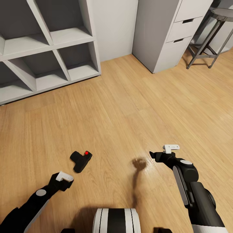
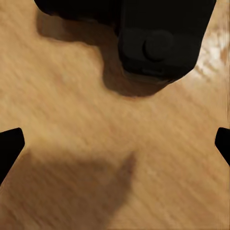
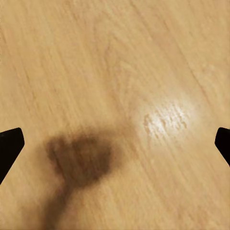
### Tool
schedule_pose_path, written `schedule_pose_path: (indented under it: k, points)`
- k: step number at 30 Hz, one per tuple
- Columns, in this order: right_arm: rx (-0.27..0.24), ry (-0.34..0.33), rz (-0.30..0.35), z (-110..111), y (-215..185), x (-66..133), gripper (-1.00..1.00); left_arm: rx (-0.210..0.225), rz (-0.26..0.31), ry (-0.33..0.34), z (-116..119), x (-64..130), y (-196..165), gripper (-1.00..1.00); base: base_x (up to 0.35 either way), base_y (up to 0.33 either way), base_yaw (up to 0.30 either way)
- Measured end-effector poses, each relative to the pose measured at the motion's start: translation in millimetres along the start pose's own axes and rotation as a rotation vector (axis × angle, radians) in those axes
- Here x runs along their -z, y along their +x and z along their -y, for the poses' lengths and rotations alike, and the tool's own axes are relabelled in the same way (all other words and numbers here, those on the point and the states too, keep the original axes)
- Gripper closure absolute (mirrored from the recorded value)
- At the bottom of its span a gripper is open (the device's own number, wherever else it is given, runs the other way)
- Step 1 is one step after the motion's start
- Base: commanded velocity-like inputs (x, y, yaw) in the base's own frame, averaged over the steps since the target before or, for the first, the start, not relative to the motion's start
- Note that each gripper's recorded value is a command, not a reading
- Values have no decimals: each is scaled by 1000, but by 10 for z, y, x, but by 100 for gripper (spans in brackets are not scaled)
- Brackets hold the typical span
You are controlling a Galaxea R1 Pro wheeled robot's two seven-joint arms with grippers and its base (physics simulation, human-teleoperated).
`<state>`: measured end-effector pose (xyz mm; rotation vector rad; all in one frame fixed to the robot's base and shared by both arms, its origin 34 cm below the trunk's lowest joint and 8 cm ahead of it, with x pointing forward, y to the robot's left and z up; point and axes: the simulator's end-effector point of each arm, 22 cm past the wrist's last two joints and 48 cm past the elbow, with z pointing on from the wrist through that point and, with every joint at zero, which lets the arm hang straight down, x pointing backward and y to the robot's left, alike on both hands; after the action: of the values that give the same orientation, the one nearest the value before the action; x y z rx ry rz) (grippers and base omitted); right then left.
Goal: Attach the digital camera to the camera tripod in the bedroom.
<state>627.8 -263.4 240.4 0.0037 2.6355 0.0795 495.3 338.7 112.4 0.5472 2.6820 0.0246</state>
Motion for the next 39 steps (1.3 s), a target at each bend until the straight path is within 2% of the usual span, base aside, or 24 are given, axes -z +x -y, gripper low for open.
schedule_pose_path:
  k: [6, 8, 14, 17, 24, 33, 39]
  points:
    - [0, 0, 0, -2, 1, -1, -100, -9, 39, 15, 95, -19, -37, -100, 0, 0, 0]
    - [0, 1, 0, -1, 2, -2, -100, -9, 36, 19, 134, -29, -8, -100, 0, 0, 0]
    - [1, 1, 0, 0, 1, -1, -100, -14, 4, 59, 476, -86, 162, -100, 0, 0, 0]
    - [1, 1, 0, 0, 0, 0, -100, -14, 33, 63, 524, -96, 136, -100, 0, 0, 0]
    - [1, 1, 0, 0, 0, -1, -100, -8, 121, 59, 511, -94, 136, -100, 0, 0, 0]
    - [1, 2, 0, 0, -1, 0, -100, 11, 161, 47, 466, -82, 162, -100, 0, 0, 0]
    - [1, 1, 0, 0, -1, 0, -100, 16, 236, 39, 435, -49, 25, -100, 0, 0, 0]
